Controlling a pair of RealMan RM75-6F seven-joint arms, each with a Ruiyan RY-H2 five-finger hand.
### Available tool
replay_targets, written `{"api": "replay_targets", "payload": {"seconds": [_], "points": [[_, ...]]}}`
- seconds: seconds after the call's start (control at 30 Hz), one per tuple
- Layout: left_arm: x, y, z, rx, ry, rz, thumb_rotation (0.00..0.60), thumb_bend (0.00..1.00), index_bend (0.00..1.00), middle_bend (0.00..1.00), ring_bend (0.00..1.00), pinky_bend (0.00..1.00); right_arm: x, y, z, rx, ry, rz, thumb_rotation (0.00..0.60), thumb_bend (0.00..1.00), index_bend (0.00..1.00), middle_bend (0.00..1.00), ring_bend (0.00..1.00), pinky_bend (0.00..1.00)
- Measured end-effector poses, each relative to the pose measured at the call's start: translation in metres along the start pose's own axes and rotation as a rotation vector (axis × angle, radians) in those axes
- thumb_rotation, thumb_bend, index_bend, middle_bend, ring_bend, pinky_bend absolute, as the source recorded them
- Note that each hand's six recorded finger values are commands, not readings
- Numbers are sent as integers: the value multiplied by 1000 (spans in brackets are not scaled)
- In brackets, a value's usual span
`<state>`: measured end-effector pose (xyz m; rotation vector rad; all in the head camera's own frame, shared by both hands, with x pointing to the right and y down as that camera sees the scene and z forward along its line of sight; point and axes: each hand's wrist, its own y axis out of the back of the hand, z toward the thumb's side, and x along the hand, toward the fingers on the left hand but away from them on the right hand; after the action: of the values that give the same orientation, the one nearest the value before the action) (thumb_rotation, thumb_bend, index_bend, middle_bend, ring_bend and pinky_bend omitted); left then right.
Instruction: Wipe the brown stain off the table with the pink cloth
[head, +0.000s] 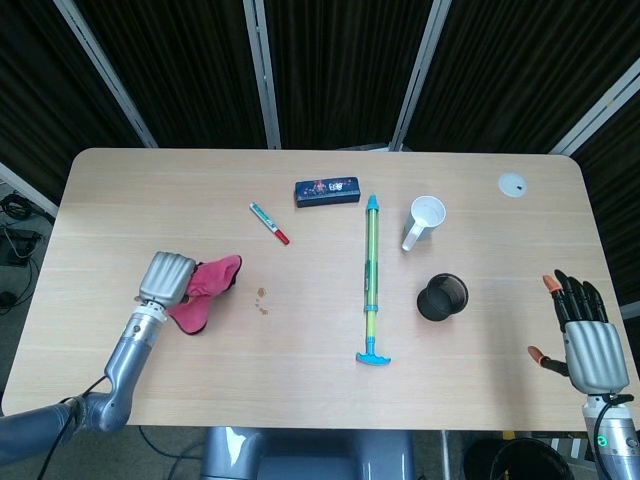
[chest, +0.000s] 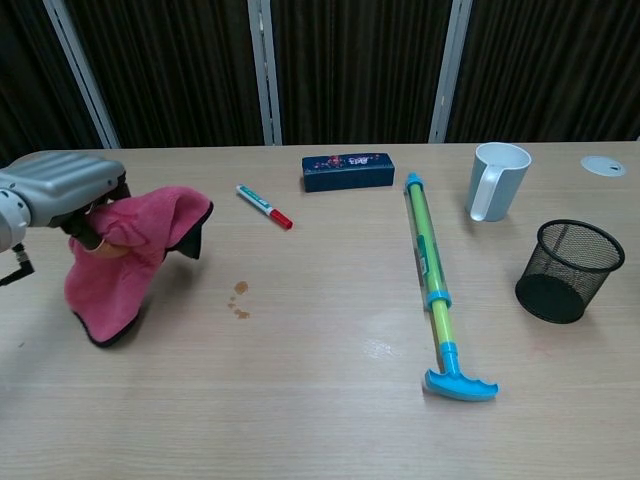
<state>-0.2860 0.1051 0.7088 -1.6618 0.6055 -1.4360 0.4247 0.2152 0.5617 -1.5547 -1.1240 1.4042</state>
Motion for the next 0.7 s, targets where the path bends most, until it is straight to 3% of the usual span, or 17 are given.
{"api": "replay_targets", "payload": {"seconds": [0.13, 0.3, 0.47, 0.7], "points": [[12, 29, 32, -42, -57, 67, 600, 408, 885, 642, 573, 605, 0, 0, -1, -4, -2, -1, 600, 0, 0, 0, 0, 0], [16, 41, 70, -61, -117, 96, 600, 408, 885, 642, 572, 605, -1, 0, -1, -8, -3, 1, 600, 0, 0, 0, 0, 0], [14, 36, 105, -70, -172, 89, 600, 407, 885, 642, 572, 605, 0, 0, -1, -13, -3, 4, 600, 0, 0, 0, 0, 0], [8, 9, 142, -56, -222, 38, 600, 409, 885, 642, 572, 605, 1, 1, -1, -13, -2, 0, 600, 0, 0, 0, 0, 0]]}}
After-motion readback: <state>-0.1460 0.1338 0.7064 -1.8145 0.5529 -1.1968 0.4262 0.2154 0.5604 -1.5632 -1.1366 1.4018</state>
